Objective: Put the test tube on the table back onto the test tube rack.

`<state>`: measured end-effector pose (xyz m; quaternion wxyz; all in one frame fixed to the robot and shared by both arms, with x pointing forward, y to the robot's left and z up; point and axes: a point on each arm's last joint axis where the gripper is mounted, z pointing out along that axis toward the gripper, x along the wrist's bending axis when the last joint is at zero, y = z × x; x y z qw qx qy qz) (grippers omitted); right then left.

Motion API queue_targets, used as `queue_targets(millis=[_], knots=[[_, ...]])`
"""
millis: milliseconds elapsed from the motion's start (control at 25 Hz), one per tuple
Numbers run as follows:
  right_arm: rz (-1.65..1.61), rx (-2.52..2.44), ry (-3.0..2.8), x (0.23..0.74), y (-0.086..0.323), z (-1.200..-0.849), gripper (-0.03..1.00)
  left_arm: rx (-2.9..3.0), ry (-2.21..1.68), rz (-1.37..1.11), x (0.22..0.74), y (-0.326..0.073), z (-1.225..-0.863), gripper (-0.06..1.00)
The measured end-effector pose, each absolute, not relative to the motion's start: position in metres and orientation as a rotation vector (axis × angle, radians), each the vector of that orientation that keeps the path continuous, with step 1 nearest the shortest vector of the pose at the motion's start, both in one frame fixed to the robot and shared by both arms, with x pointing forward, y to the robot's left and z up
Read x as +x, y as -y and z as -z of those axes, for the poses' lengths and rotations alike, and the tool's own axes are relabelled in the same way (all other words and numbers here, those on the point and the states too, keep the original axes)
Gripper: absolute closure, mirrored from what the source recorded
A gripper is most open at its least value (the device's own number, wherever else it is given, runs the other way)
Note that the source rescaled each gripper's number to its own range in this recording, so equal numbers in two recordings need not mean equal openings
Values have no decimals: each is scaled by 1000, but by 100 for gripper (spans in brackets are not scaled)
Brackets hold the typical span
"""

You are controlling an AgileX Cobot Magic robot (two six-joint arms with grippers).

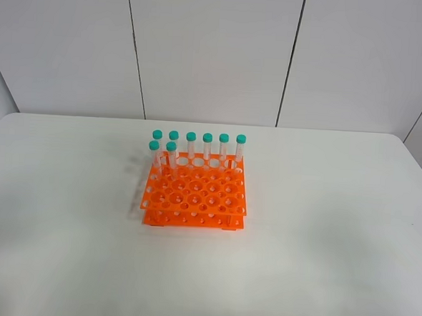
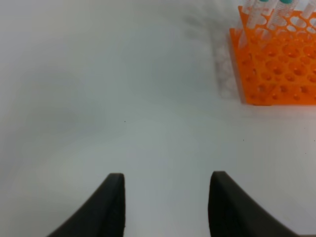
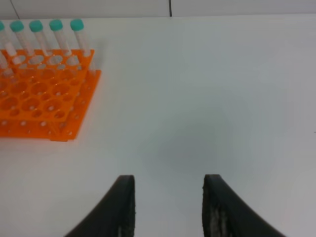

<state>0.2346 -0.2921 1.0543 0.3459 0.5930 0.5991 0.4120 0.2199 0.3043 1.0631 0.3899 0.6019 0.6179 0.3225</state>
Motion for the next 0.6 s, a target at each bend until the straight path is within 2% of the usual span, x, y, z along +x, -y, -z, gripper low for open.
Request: queue_targets(millis=[600], knots=[[-1069, 1539, -1555, 235, 292, -1054, 12, 1529, -1571, -819, 220, -304, -1063, 16]])
